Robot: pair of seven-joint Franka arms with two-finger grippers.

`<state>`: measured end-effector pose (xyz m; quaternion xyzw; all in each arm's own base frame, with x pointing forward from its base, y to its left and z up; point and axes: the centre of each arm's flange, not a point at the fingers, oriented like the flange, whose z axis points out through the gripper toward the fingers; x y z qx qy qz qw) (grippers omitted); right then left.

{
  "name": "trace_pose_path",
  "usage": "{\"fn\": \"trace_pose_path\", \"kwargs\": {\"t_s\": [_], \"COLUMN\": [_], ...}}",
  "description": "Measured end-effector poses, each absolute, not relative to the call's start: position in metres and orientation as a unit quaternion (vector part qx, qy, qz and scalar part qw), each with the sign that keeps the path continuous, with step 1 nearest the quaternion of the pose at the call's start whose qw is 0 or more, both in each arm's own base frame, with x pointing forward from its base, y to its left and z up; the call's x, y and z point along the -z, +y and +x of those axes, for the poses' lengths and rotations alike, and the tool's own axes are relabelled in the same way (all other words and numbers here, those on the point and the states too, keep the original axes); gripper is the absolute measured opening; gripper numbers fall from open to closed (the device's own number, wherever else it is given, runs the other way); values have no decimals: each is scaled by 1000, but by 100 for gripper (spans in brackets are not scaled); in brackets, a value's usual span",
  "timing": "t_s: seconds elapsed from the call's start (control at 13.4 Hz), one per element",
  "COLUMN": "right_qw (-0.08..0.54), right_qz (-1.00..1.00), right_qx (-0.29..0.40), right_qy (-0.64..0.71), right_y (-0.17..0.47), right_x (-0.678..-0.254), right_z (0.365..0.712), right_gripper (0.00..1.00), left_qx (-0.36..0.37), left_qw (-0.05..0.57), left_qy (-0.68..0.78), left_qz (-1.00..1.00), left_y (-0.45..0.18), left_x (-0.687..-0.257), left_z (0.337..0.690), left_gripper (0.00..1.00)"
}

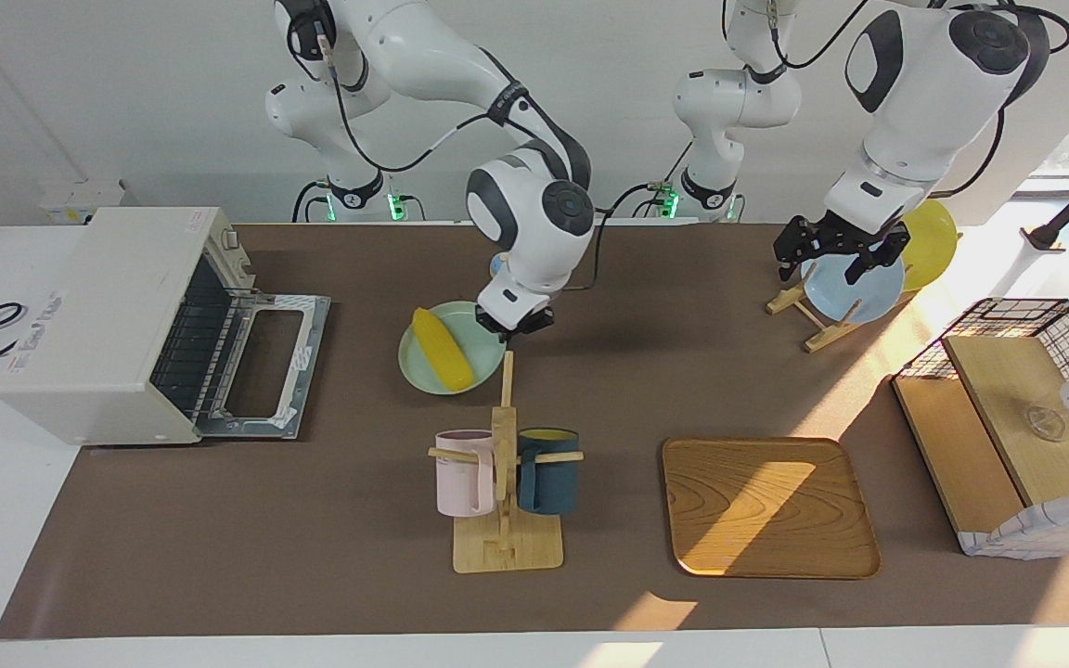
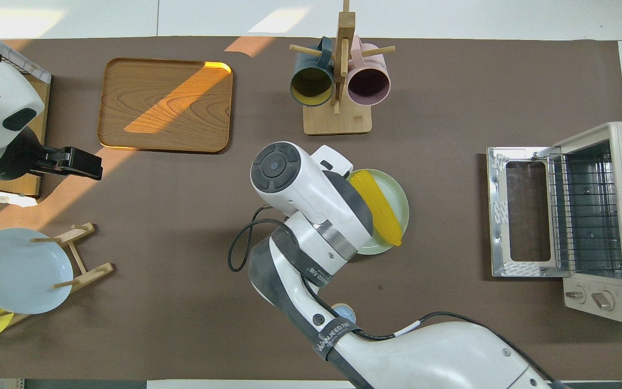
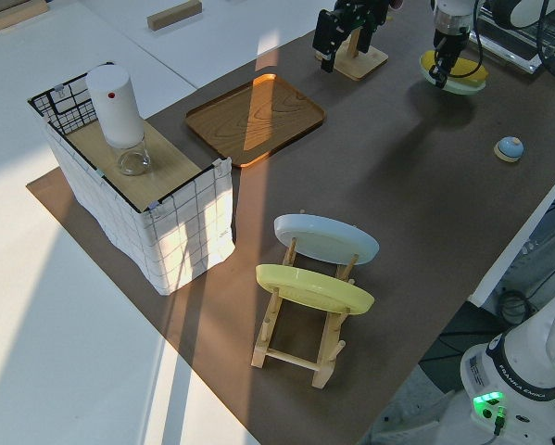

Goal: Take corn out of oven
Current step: 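Set the plate with corn on the table center with the right gripper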

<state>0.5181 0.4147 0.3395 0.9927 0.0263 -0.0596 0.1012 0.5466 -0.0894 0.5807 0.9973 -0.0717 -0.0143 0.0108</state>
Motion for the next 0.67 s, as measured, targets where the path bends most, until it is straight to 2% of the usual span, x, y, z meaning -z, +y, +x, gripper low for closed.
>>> {"fn": "trace_pose_path", "kwargs": {"t_s": [0.22, 0.37, 0.45, 0.6, 0.67], "right_qw": [52, 43, 40, 31, 26], "right_qz": [997, 997, 997, 997, 997], "right_qx": [48, 41, 39, 29, 24], "right_qy": [-36, -50, -53, -61, -64], "right_y": [431, 426, 424, 418, 410], "right_x": [-341, -345, -347, -360, -370], "right_z": [519, 526, 530, 540, 548], "right_gripper": [3, 7, 14, 38, 41], "left_qx": [14, 14, 14, 14, 14], "left_qw": [11, 11, 11, 11, 11], "left_qy": [-72, -72, -72, -72, -72], "left_qz": [997, 997, 997, 997, 997], "left_y": [-89, -89, -89, -89, -89], "left_x": [-581, -581, -581, -581, -581], "left_z": [547, 547, 547, 547, 547], "left_gripper": [100, 100, 100, 100, 100]}}
